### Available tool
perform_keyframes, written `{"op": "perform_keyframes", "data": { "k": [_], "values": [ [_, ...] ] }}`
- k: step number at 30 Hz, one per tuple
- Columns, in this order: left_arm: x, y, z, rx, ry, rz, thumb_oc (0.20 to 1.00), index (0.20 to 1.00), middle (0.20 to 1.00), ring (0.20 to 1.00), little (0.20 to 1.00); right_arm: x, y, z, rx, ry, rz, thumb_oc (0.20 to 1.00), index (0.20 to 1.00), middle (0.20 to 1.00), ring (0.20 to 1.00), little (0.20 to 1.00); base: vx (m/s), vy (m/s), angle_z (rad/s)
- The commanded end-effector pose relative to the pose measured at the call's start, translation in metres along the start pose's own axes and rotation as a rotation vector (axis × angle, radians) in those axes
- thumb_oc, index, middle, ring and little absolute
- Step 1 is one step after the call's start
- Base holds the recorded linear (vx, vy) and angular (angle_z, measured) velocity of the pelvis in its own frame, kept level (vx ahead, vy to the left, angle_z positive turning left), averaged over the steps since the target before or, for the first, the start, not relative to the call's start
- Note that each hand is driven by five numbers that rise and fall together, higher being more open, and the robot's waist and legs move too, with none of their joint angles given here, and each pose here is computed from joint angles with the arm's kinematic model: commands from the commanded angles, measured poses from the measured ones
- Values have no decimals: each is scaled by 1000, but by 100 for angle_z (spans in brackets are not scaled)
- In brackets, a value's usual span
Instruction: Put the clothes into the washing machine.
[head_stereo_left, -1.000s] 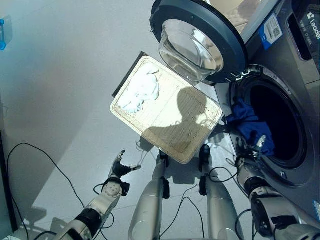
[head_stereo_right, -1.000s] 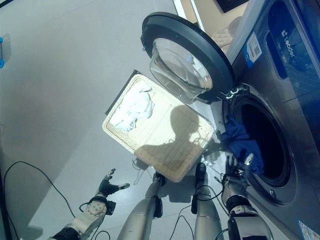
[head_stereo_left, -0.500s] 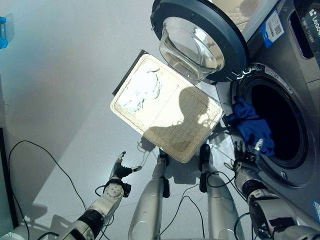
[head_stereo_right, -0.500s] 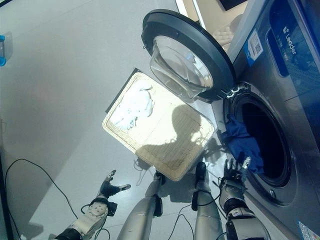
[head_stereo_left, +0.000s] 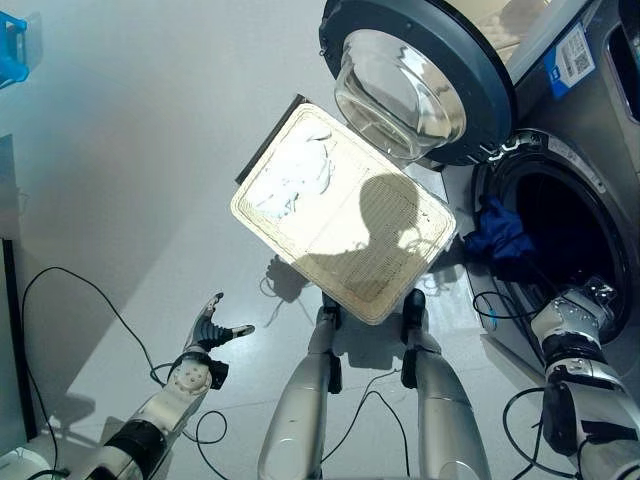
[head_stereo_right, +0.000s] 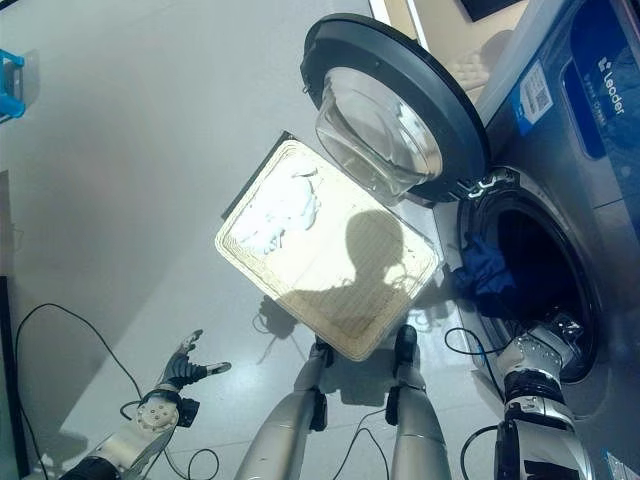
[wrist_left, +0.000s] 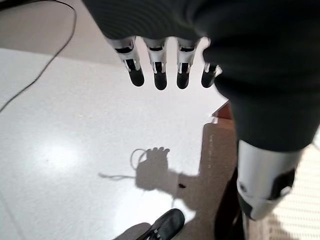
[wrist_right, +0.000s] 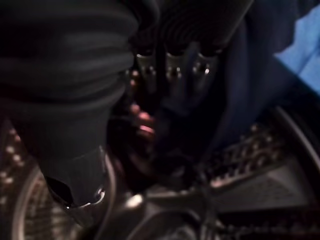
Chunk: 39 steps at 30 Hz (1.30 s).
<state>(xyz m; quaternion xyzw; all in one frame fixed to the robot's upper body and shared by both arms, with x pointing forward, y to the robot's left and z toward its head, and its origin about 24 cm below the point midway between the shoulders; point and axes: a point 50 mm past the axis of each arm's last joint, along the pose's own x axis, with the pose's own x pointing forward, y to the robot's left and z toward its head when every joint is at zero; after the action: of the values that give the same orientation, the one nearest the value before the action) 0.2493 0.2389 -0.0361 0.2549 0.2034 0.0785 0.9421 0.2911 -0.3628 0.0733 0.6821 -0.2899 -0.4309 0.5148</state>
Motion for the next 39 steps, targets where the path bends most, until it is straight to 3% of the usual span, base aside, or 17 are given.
{"op": "perform_keyframes", "data": {
  "k": [1,3,6,8,9,11,14,15,28,33,39],
  "values": [
    [-4,-2,-11,-29,39,14,1000,1000,1000,1000,1000,2,87,42,-25,-202,385,1000,1000,1000,1000,1000,-20,44,-6],
    [-3,-6,-9,-38,37,11,1000,1000,1000,1000,1000,-2,73,24,-153,-100,389,1000,1000,1000,1000,1000,-22,38,-9],
    [-2,-14,-6,-41,26,4,1000,1000,1000,1000,1000,-18,2,-15,-370,204,318,1000,1000,1000,1000,1000,-17,13,-5],
    [-2,-18,-5,-41,21,7,1000,1000,1000,1000,1000,-30,-42,-27,-408,354,231,1000,1000,1000,1000,1000,-19,-2,-8],
    [-2,-18,-5,-41,21,8,1000,1000,1000,1000,1000,-30,-43,-27,-406,356,232,1000,1000,1000,1000,1000,-14,-1,-7],
    [-1,-27,-5,-48,16,14,1000,1000,1000,1000,1000,-45,-95,-35,-390,519,102,1000,1000,1000,1000,1000,-20,19,-4],
    [0,-29,-3,-51,14,14,1000,1000,1000,1000,1000,-49,-103,-37,-388,536,85,1000,1000,1000,1000,1000,-7,20,0],
    [2,-40,1,-66,9,18,1000,1000,1000,1000,1000,-68,-130,-48,-412,630,26,1000,1000,1000,1000,1000,-30,86,-3],
    [0,-71,10,-147,30,-12,1000,1000,1000,1000,1000,-111,-163,-76,-649,861,16,1000,1000,1000,1000,1000,-10,90,-5],
    [0,-78,10,-164,52,-48,1000,1000,1000,1000,1000,-101,-165,-71,-807,854,-2,1000,1000,1000,1000,1000,15,18,2],
    [4,-81,16,-230,70,-76,1000,1000,1000,1000,1000,-70,-141,-67,-771,720,-127,1000,1000,1000,1000,1000,43,-67,12]
  ]
}}
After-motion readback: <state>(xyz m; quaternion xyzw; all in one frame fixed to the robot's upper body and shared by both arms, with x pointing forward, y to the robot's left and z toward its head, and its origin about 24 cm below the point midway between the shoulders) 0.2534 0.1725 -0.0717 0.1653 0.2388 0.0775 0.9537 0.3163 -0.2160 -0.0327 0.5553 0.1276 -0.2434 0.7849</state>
